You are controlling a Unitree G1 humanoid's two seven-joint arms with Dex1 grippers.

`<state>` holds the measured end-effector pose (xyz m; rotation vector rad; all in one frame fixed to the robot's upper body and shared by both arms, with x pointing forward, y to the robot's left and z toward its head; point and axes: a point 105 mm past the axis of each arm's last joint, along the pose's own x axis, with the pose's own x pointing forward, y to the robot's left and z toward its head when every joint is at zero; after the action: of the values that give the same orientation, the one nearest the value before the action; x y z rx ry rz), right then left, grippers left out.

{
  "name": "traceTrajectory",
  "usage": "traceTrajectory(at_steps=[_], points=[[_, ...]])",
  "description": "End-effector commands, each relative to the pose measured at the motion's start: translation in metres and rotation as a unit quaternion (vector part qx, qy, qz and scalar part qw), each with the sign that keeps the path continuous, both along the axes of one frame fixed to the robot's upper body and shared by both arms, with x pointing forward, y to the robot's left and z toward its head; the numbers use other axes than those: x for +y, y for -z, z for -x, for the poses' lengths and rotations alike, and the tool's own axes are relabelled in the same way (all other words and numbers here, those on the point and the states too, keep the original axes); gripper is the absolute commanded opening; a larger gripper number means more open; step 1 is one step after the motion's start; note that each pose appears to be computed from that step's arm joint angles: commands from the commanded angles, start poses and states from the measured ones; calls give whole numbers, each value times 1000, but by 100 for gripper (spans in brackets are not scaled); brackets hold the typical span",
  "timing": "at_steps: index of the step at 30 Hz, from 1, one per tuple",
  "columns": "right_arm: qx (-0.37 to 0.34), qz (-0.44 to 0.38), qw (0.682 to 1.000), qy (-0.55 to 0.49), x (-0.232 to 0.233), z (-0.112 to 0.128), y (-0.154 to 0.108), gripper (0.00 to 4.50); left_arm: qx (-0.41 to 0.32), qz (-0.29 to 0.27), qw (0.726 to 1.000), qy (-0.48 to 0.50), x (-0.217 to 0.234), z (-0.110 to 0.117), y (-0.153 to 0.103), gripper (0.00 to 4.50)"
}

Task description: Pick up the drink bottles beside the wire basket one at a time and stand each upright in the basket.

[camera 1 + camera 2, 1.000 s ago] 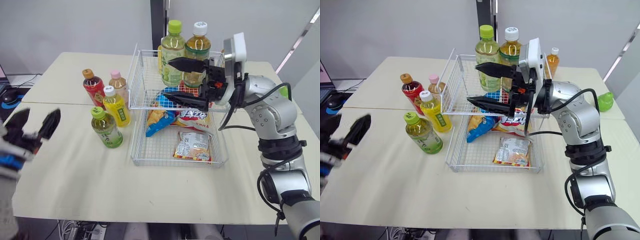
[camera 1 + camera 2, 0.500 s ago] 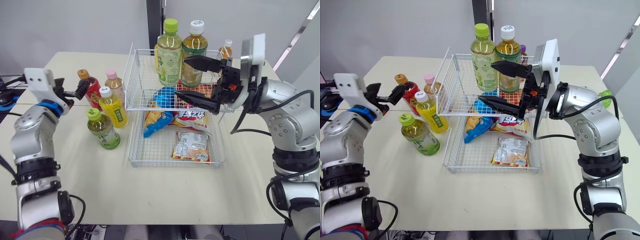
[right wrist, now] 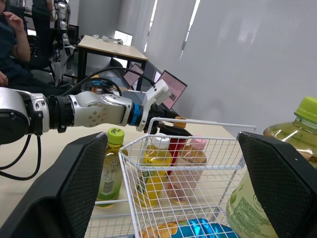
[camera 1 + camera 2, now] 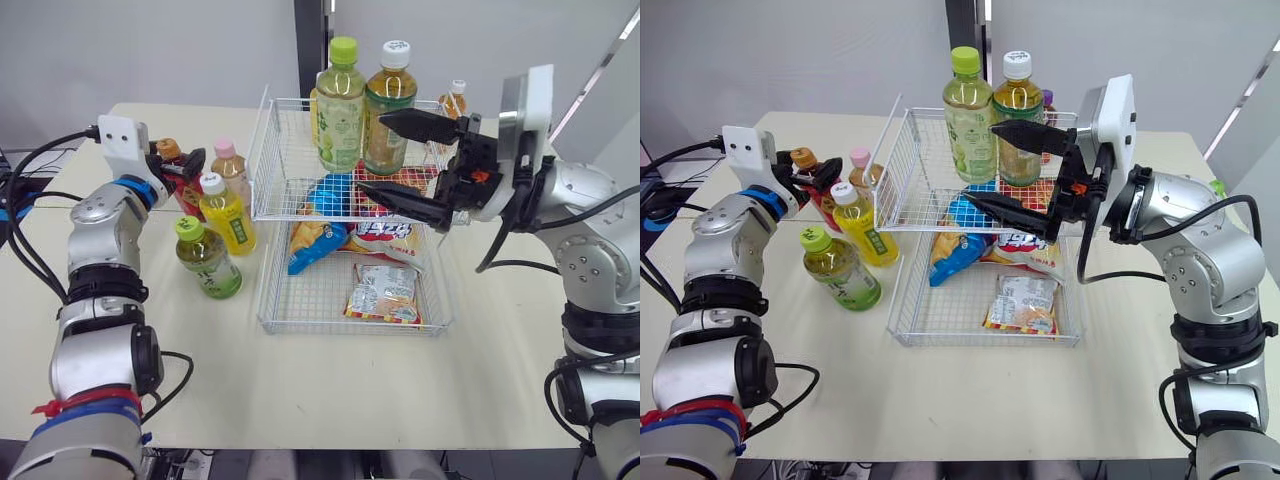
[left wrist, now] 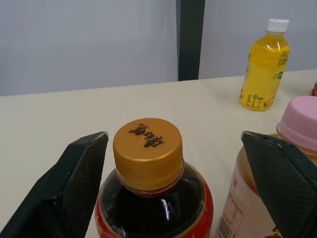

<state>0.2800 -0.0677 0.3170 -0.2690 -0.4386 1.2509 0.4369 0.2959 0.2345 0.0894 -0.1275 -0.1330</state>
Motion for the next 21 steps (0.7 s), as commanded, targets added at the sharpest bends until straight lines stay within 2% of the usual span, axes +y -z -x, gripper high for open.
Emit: traceTrajectory(at_steps=[1,3,6,15,21], points=[[-27,-10,1000,2,-4,9,-11,450,-30,-8,1000,2,-1,-1,-18,448],[-27,-10,1000,2,-4,9,-12,450,-31,-10,999,3,-1,-1,-19,448],[-27,-10,1000,2,-4,9,-12,450,-32,-11,999,3,-1,-2,-21,389],[-28,-11,1000,1,-3,8,-13,450,-35,-11,999,-7,5,-2,-24,135],[-28,-11,1000,2,-4,7,-13,450,-57,-10,998,-15,19,8,-39,135]])
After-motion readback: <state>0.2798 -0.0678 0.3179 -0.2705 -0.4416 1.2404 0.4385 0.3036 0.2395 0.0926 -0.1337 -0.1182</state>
